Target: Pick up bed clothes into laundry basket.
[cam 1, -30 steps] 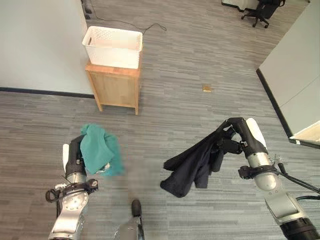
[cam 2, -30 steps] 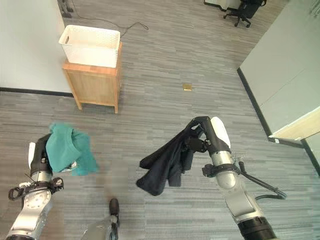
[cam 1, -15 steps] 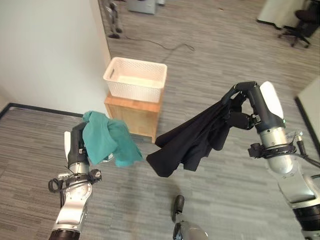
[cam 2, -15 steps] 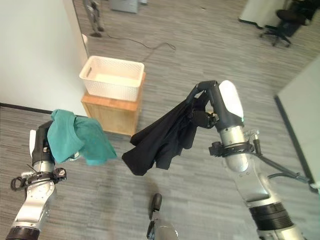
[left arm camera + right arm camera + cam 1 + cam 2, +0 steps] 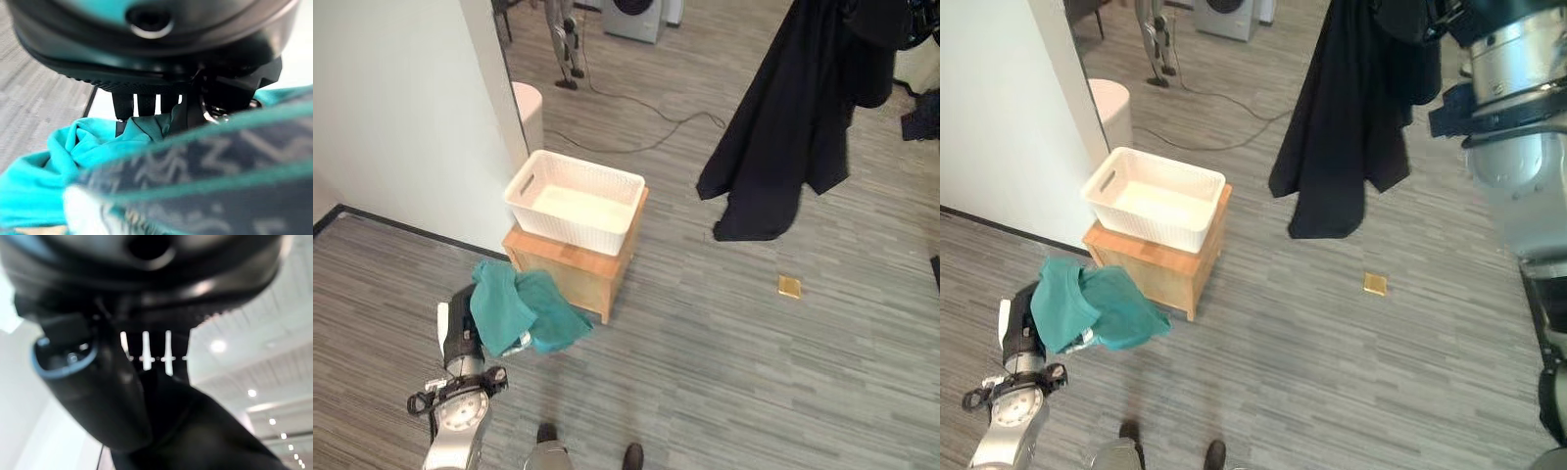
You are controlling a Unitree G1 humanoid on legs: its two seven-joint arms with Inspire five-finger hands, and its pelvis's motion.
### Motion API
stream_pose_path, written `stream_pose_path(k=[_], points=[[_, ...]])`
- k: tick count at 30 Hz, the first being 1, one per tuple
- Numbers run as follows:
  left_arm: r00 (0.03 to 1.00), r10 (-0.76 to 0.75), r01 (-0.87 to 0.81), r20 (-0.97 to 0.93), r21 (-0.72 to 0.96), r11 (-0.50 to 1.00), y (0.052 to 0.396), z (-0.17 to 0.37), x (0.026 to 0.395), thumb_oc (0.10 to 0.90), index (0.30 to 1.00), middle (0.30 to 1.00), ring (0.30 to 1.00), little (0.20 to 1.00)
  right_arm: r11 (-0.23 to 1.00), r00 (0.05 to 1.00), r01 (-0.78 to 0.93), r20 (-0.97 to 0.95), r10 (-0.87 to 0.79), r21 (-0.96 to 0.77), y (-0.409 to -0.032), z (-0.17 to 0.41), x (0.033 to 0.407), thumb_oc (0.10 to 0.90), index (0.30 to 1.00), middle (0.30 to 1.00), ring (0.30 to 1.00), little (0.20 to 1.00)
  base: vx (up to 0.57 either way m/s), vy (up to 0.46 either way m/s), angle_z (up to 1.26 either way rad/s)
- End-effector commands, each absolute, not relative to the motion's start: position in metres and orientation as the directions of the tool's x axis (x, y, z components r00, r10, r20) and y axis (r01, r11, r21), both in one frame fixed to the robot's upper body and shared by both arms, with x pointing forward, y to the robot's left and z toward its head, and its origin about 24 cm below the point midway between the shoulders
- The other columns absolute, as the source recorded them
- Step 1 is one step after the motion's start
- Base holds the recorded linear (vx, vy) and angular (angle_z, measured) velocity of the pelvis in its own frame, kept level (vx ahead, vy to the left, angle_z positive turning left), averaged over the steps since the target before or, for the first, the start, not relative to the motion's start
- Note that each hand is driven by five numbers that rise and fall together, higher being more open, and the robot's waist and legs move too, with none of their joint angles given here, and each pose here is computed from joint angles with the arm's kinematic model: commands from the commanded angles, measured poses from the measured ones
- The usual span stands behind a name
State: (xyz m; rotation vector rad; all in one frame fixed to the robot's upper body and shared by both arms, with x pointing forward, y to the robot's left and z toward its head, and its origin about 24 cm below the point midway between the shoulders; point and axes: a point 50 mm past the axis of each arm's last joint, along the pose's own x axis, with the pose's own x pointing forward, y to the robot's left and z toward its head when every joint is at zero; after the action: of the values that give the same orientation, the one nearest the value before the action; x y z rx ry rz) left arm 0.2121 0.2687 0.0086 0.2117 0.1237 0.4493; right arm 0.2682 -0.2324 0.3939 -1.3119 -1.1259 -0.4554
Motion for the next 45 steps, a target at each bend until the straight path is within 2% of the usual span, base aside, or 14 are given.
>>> stream_pose_path(k=[1,8,11,14,16,21,26,27,37,45], points=[[0.912,0.386,-0.409,0.135,0.252,0.877,0.278,0.049,0.218,0.400,0.300,0.300,0.300,0.300,0.190,0.369,0.888,0.896,0.246,-0.418,-0.253,0.431,0.249,0.400,0.300,0.300,0.300,0.300,0.26,0.183,-0.29],[0.924,0.368,-0.383,0.108,0.290,0.877,0.280,0.044,0.217,0.400,0.300,0.300,0.300,0.300,0.182,0.552,0.816,0.833,0.036,-0.548,-0.293,0.421,0.289,0.400,0.300,0.300,0.300,0.300,0.10,0.095,0.06],[0.926,0.363,-0.376,0.102,0.309,0.874,0.282,0.043,0.218,0.400,0.300,0.300,0.300,0.300,0.193,0.577,0.806,0.815,-0.044,-0.560,-0.308,0.412,0.296,0.400,0.300,0.300,0.300,0.300,0.08,-0.007,0.36],[0.933,0.353,-0.357,0.066,0.282,0.891,0.282,0.037,0.219,0.400,0.300,0.300,0.300,0.300,0.242,0.605,0.787,0.786,-0.124,-0.568,-0.332,0.388,0.288,0.400,0.300,0.300,0.300,0.300,0.24,-0.189,0.70],[0.933,0.355,-0.355,0.058,0.303,0.884,0.286,0.037,0.219,0.400,0.300,0.300,0.300,0.300,0.254,0.598,0.791,0.790,-0.133,-0.556,-0.337,0.385,0.282,0.400,0.300,0.300,0.300,0.300,0.15,-0.146,1.23],[0.923,0.385,-0.368,0.004,0.300,0.880,0.287,0.023,0.207,0.400,0.300,0.300,0.300,0.300,0.307,0.596,0.775,0.800,-0.068,-0.552,-0.321,0.389,0.283,0.400,0.300,0.300,0.300,0.300,0.11,-0.078,0.70],[0.919,0.391,-0.364,-0.040,0.288,0.886,0.287,0.014,0.200,0.400,0.300,0.300,0.300,0.300,0.303,0.591,0.770,0.806,-0.010,-0.561,-0.305,0.404,0.287,0.400,0.300,0.300,0.300,0.300,0.11,-0.052,0.04],[0.917,0.394,-0.365,-0.055,0.281,0.888,0.287,0.011,0.197,0.400,0.300,0.300,0.300,0.300,0.284,0.562,0.795,0.827,-0.009,-0.537,-0.303,0.416,0.285,0.400,0.300,0.300,0.300,0.300,0.07,-0.044,0.09],[0.896,0.431,-0.391,-0.109,0.267,0.881,0.291,0.000,0.187,0.400,0.300,0.300,0.300,0.300,0.172,0.492,0.859,0.870,-0.016,-0.483,-0.308,0.448,0.268,0.400,0.300,0.300,0.300,0.300,0.06,-0.053,0.18],[0.901,0.420,-0.383,-0.109,0.258,0.887,0.288,0.000,0.189,0.400,0.300,0.300,0.300,0.300,0.143,0.512,0.853,0.857,-0.048,-0.502,-0.321,0.441,0.266,0.400,0.300,0.300,0.300,0.300,0.03,-0.054,0.10]])
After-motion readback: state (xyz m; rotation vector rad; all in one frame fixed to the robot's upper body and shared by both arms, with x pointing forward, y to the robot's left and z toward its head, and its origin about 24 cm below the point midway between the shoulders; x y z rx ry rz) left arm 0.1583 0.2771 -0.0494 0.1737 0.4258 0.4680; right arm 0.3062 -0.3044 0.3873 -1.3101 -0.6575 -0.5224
